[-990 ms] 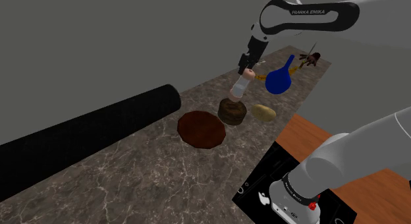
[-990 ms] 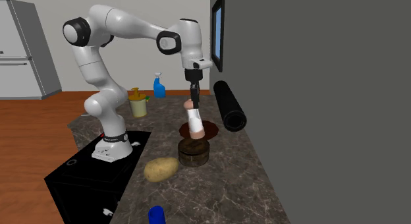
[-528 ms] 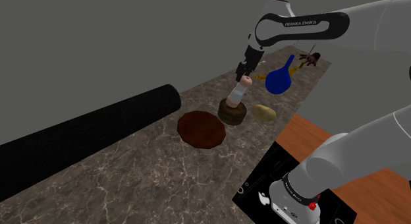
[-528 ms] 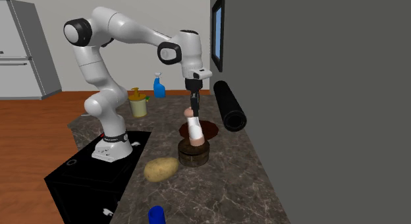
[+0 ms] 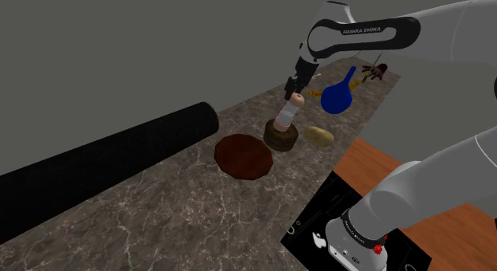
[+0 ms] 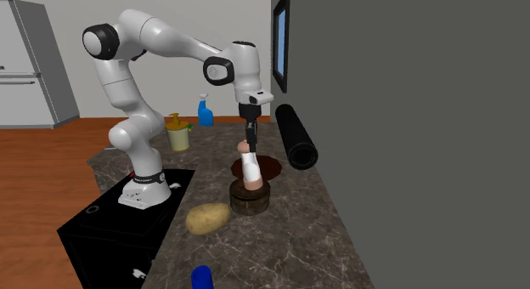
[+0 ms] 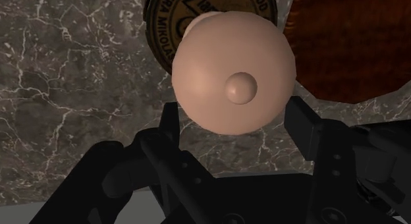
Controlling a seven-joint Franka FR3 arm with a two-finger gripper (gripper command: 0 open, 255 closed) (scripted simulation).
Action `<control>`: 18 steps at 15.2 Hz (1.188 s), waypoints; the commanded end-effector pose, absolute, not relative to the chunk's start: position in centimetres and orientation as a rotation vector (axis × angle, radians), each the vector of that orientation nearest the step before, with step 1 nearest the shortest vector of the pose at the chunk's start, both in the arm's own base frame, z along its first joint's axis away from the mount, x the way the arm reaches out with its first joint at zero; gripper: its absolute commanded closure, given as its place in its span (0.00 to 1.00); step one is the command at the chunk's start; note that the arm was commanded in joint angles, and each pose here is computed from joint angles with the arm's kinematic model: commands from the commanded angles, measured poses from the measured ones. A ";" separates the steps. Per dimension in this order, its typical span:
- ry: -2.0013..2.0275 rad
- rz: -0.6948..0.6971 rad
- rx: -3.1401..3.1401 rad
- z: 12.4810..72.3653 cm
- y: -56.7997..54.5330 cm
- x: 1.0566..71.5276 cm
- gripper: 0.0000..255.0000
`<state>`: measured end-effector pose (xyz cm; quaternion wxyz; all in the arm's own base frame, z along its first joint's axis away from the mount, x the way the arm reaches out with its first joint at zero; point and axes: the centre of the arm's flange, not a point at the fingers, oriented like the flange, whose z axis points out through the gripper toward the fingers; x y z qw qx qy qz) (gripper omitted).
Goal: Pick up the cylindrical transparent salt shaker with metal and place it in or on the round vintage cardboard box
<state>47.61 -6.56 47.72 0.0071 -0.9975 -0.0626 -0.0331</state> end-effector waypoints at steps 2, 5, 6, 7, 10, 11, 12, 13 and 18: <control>-0.196 -0.102 -3.120 47.7 -6.6 47.6 0.00; -0.196 -0.102 -3.120 47.7 -6.6 47.6 0.00; -0.196 -0.102 -3.120 47.7 -6.6 47.6 0.00; -0.196 -0.102 -3.120 49.0 -6.6 47.5 0.00; -0.196 -0.102 -3.120 52.7 -6.7 47.3 0.00; -0.196 -0.102 -3.120 52.7 -6.7 47.3 0.00; -0.196 -0.102 -3.120 52.7 -6.7 47.3 0.00; -0.196 -0.102 -3.120 52.7 -6.7 47.3 0.00; -0.196 -0.102 -3.120 52.7 -6.7 47.3 0.00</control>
